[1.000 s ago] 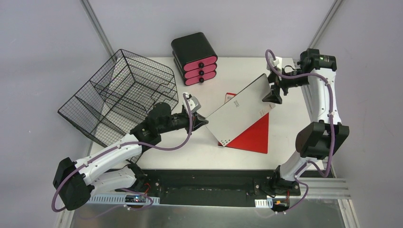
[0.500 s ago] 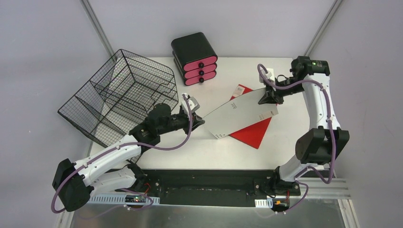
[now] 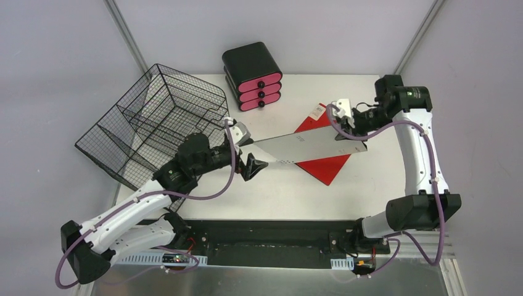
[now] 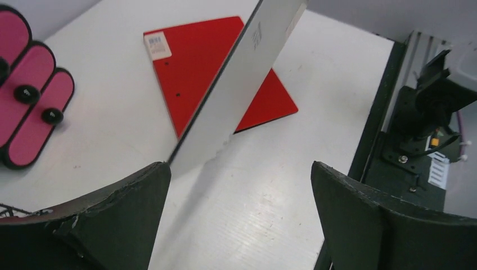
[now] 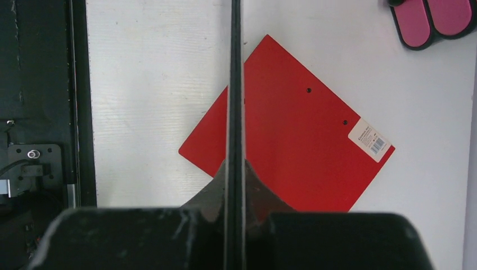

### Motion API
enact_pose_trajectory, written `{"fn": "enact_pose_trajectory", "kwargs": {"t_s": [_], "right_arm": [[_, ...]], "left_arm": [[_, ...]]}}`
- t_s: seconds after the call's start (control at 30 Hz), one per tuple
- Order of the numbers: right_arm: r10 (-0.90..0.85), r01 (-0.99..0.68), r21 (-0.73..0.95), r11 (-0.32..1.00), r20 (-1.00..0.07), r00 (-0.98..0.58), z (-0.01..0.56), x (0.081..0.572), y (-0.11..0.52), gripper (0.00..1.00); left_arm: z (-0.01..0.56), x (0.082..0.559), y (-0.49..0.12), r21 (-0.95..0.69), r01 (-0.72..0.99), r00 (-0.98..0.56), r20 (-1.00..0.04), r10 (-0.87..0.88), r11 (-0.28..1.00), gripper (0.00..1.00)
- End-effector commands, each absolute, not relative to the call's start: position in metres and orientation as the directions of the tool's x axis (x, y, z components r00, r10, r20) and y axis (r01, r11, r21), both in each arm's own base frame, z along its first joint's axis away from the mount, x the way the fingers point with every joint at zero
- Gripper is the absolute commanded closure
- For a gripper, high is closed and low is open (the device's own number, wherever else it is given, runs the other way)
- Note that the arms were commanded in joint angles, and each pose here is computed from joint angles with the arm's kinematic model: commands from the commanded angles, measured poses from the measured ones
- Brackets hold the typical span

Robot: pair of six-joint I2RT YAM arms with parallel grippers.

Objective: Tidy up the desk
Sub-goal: Pick up the folder from the corner of the board.

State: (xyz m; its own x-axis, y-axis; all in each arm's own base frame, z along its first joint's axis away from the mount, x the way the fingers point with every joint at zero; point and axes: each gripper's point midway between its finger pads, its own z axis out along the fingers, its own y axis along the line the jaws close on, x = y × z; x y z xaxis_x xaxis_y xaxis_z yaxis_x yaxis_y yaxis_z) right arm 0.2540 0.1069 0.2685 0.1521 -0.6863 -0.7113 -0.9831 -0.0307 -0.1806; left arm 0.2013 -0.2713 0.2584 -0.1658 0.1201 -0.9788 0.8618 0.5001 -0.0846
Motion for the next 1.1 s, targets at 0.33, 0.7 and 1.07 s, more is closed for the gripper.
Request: {"fn": "enact_pose_trajectory", "kwargs": {"t_s": [0.33,0.7,1.07], "right_arm": [[-0.769,-0.996,-0.002,-0.091,-0.635,0.071,0.286,0.177,0.141,1.0],[-0.779,-0.994,0.02,-0.11,-0.623,0.073,0.286,0.169,0.149,1.0],[-0.76,-0.993,0.022,-0.118,-0.645,0.076,0.29,0.163,0.154,1.0]], "left_arm": [[0.346,0.168,-0.335,-0.002,0.998,-0.011,-0.992,0.126,0.065,0.05],[0.33,0.195,-0.384,0.06,0.998,0.055,-0.976,0.213,0.019,0.2],[0.3,0.203,-0.39,0.04,0.999,0.031,-0.953,0.301,0.026,1.0]]}}
